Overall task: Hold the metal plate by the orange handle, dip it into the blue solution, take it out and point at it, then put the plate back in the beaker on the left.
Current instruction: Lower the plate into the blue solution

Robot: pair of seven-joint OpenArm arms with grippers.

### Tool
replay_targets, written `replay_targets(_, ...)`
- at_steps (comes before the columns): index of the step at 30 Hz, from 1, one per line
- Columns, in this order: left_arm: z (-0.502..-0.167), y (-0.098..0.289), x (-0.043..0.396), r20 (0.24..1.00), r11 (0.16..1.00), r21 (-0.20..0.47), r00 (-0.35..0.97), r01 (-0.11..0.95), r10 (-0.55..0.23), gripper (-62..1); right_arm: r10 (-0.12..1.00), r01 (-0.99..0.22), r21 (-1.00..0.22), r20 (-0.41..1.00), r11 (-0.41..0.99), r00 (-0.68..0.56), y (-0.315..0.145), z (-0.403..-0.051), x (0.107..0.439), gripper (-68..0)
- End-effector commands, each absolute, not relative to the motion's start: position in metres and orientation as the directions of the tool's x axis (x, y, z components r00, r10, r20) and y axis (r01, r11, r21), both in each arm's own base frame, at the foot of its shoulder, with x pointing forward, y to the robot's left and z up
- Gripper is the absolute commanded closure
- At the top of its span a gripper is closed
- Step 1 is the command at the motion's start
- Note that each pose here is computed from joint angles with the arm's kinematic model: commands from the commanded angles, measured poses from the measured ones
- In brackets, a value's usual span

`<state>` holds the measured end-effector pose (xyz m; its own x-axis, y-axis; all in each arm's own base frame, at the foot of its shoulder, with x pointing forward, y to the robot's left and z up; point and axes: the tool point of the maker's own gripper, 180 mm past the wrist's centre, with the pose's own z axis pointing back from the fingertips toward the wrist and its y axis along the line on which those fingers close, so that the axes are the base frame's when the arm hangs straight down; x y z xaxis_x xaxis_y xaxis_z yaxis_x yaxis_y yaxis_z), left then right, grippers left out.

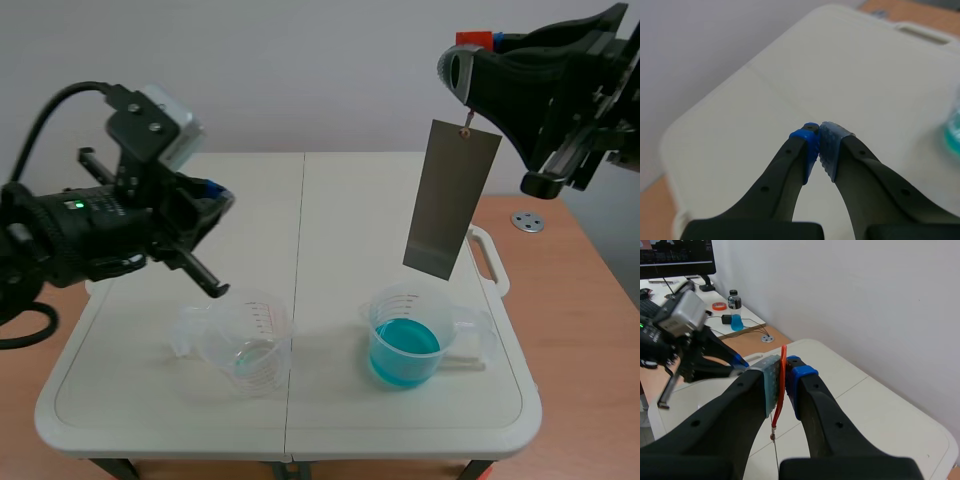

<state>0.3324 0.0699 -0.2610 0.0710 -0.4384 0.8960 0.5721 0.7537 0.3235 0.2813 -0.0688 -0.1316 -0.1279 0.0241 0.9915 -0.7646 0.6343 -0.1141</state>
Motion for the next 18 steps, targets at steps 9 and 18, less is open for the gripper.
replay_targets(9,-0.289,0.227,0.28,0.735,0.792,0.494,0.315,0.357,-0.6,-3.0,0.003,-0.79,-0.084,0.995,0.608,-0.103,-0.06,-0.137,0.279,-1.1)
replay_targets(18,-0.349,0.279,0.178,0.547,0.786,0.451,0.566,0.422,-0.617,-2.9,0.001,-0.78,-0.012,1.0,0.626,-0.015,-0.067,-0.166,0.288,-1.1)
